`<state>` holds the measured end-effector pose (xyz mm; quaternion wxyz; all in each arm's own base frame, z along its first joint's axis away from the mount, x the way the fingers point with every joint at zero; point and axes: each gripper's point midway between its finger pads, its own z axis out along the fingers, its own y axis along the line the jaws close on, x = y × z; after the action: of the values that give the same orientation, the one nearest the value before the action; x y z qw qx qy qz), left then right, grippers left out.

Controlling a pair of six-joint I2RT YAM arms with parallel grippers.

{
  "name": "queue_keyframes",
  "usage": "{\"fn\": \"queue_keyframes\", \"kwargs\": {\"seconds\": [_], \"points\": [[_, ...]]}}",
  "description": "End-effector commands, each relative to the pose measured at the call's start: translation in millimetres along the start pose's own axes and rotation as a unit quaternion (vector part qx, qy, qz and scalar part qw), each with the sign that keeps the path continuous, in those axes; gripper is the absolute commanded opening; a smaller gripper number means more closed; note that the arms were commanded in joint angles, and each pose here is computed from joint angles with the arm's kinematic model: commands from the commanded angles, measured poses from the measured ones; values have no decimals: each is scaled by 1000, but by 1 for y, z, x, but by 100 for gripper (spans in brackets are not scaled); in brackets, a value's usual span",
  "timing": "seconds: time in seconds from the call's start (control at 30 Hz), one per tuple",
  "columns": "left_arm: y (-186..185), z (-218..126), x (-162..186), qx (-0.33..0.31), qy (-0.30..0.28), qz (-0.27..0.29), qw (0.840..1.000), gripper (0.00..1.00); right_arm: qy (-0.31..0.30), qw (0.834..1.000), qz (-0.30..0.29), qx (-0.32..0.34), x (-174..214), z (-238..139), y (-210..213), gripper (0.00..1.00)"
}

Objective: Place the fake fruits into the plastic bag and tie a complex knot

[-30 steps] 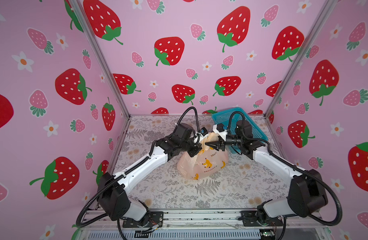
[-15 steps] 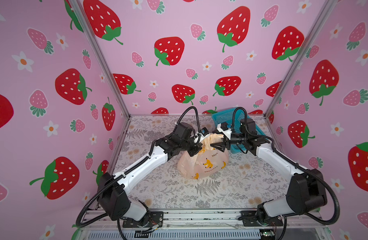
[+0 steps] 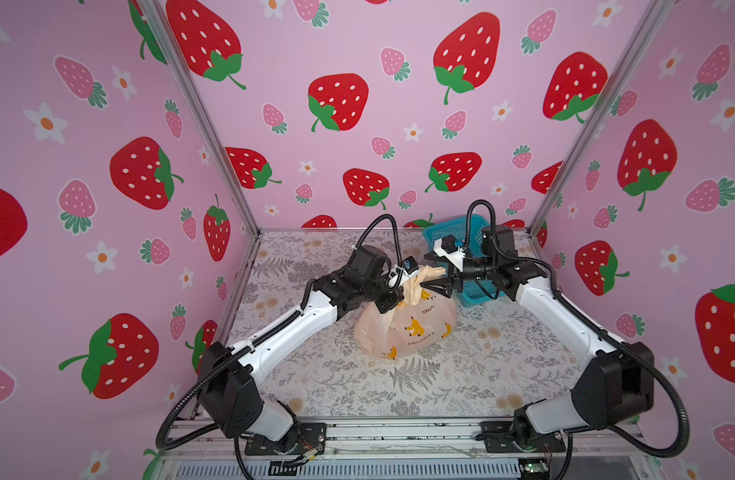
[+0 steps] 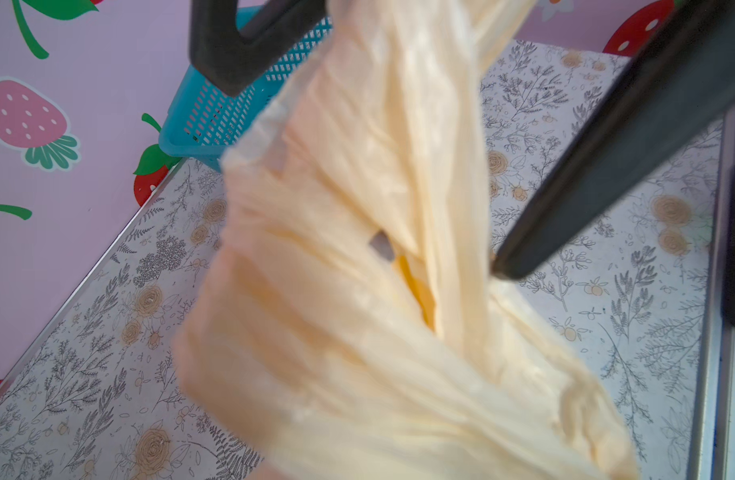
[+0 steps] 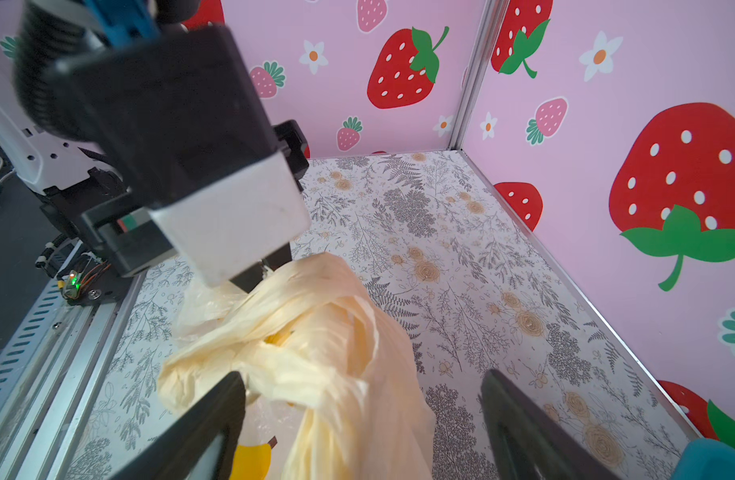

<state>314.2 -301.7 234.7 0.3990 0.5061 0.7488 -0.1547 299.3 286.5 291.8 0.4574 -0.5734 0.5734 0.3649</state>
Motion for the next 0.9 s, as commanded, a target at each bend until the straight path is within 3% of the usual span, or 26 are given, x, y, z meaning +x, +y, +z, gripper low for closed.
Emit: {"fn": "queue_keyframes", "kwargs": {"seconds": [0.0, 0.37, 0.7, 0.87], "points": [[1, -5, -16, 1, -18, 18, 1000, 0, 8, 1000, -19, -11, -11, -9, 14, 90], [1, -4, -16, 1, -19, 19, 1000, 0, 19, 999, 0, -31, -29, 2, 22, 82], [1, -5, -17, 0, -21, 18, 1000, 0, 48, 997, 41, -37, -10, 21, 12, 76], [0, -6, -17, 1, -22, 18, 1000, 0, 59, 996, 50, -52, 2, 29, 10, 67]]}}
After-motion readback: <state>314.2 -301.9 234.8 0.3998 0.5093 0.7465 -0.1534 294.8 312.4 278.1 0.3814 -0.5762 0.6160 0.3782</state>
